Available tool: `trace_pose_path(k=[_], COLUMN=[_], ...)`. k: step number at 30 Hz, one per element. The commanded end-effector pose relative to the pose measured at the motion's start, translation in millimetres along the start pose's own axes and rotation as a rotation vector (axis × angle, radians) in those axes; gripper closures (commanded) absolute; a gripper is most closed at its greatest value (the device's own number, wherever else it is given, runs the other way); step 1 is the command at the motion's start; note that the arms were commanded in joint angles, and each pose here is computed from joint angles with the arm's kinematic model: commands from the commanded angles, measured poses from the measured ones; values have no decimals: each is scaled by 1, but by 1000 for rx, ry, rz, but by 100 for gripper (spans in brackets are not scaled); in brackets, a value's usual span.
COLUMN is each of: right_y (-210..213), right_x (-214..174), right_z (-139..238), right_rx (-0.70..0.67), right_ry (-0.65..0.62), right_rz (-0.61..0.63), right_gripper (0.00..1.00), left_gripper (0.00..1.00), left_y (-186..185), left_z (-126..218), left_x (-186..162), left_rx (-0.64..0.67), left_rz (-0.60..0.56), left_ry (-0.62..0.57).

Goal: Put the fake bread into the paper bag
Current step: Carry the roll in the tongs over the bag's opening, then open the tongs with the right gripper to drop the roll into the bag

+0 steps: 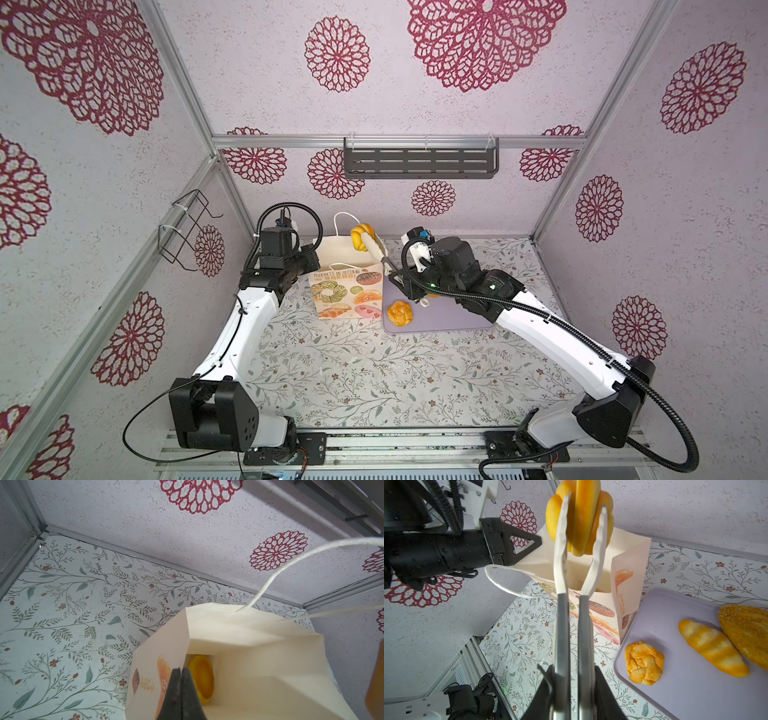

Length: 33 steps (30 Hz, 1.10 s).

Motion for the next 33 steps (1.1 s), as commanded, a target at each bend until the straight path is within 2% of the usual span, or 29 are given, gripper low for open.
trace_pose_path(k=[1, 13, 19, 33], right_y=[31, 40, 36, 31], right_x=[29, 25, 22, 24], right_z=[10, -10, -16, -18], right_rx=[106, 131, 112, 74], right_ry=[-104, -71, -56, -61], right_rz=[40, 40, 32, 25], right_gripper=[79, 78, 65, 54], left_gripper=[100, 100, 100, 100], left_y=[1, 1, 1, 0], left_z=[-5, -5, -5, -7], left_x=[2, 2, 1, 0], left_rx=[-6, -6, -7, -13], left_rz=[-5, -6, -3, 0], left_ry=[-14, -14, -12, -9])
Point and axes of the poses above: each gripper's point midway between its finger pads, its own z axis back along the fingers, its own y axis along the line the jaws close on, x = y × z, the point moved 2 cm from there along z, back along the fingers, and after that the axes turned 10 degrees about -z, right-handed, at the moved point
